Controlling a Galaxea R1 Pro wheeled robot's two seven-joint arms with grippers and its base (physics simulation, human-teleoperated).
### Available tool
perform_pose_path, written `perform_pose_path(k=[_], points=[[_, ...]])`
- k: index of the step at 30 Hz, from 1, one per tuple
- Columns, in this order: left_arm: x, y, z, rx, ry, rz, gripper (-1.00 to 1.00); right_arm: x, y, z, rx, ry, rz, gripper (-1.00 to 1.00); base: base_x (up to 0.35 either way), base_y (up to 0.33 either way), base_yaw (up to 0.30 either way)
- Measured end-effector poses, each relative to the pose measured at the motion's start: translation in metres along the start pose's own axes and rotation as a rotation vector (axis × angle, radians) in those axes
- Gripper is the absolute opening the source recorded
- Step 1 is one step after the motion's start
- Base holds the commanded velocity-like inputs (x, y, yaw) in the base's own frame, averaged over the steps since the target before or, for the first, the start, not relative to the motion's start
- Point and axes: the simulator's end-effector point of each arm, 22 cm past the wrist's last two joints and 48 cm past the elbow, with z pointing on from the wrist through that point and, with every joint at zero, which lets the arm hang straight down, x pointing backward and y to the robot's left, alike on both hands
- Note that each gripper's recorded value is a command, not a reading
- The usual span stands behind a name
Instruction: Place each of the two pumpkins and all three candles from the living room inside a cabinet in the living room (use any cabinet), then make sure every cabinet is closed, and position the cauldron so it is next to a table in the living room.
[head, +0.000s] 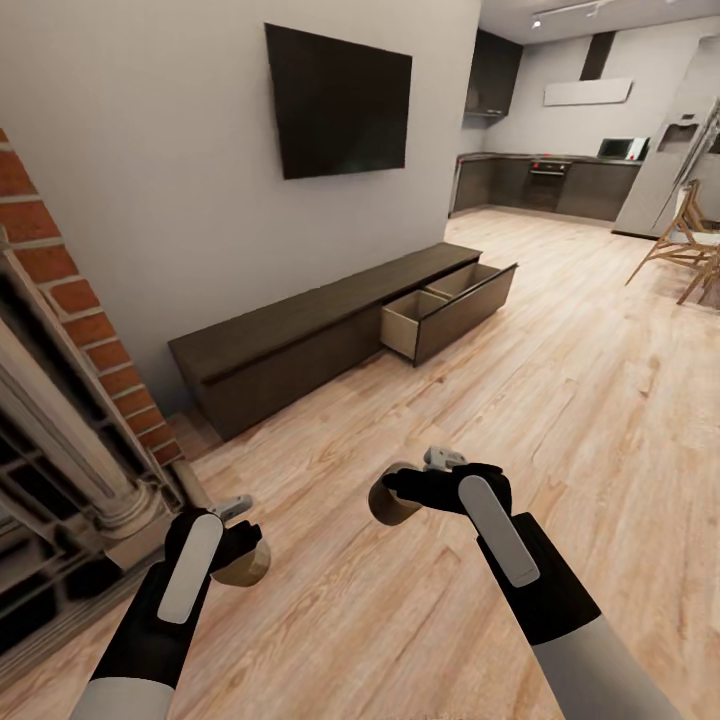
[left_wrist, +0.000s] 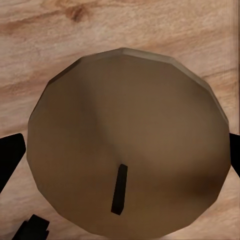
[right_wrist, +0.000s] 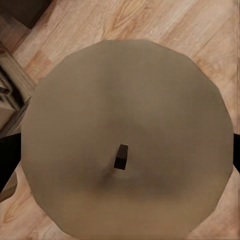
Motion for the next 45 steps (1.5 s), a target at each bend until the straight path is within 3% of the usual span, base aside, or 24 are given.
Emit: perform_pose_path(k=[45], points=[[0.010, 0.004, 0.015, -0.016, 0.030, 0.004, -1.00, 0.013, -0.006, 0.015, -0.002, 0.037, 0.020, -1.00, 0.000, 0.000, -0.222]])
